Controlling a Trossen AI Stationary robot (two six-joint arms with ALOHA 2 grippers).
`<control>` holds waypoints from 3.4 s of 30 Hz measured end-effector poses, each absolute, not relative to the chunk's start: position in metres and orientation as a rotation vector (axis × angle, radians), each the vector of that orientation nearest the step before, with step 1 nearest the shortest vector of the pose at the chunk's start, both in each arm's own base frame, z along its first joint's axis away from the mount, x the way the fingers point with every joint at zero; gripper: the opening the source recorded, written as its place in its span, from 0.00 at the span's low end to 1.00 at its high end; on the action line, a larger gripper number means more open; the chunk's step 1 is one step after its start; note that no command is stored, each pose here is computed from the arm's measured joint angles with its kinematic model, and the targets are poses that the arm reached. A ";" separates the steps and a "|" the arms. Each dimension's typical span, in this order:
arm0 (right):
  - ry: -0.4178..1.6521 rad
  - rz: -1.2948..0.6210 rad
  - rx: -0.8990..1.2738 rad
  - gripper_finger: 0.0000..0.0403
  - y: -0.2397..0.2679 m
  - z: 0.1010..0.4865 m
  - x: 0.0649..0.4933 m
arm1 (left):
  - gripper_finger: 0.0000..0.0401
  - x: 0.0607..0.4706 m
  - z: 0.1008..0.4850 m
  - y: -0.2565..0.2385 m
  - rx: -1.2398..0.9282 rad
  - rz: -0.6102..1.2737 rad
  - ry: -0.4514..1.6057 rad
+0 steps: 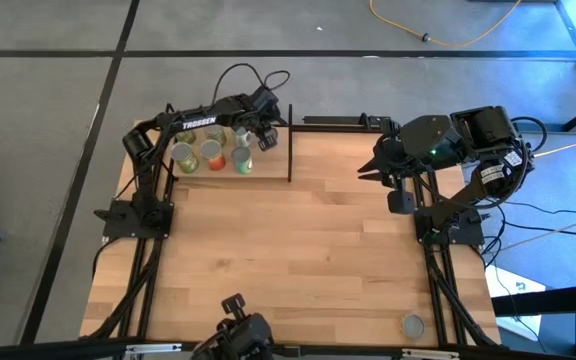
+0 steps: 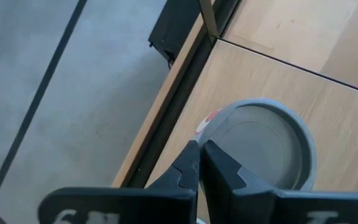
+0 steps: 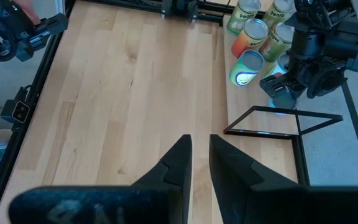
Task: Pick and place cans onto a shelf
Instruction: Put the canned salmon on the shelf, then put the canned pineapple rings on the shelf
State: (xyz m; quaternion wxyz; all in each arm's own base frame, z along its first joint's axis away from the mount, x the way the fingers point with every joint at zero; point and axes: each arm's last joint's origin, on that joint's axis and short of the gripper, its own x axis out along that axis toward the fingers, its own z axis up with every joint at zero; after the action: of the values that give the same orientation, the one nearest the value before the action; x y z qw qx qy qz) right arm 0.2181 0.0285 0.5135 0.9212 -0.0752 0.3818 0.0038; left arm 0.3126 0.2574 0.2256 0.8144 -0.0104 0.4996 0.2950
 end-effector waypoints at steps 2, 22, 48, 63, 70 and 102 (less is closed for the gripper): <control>0.784 0.008 -0.155 0.15 0.029 0.513 0.218 | 0.00 0.312 0.226 0.258 -0.023 0.631 1.067; 0.784 0.006 -0.150 0.15 0.029 0.514 0.218 | 0.01 0.318 0.204 0.264 -0.010 0.622 1.108; 0.780 0.015 -0.149 0.15 0.028 0.514 0.216 | 0.10 0.334 0.274 0.258 0.008 0.683 1.098; 0.832 0.382 0.223 0.15 0.045 0.515 0.184 | 0.10 0.319 0.415 0.109 0.079 0.193 0.856; 1.125 0.339 0.444 0.15 0.075 0.472 0.178 | 0.10 0.287 0.449 0.049 0.093 0.075 0.764; 1.641 0.408 0.236 0.15 0.229 0.217 0.170 | 0.10 0.264 0.466 0.000 0.052 0.045 0.714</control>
State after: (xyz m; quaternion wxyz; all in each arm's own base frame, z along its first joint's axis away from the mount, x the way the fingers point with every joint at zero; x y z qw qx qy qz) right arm 0.1696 0.2289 0.2174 0.6573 0.1044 0.7243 0.1800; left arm 0.2637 -0.0001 0.4661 0.9364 0.0254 0.3493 0.0221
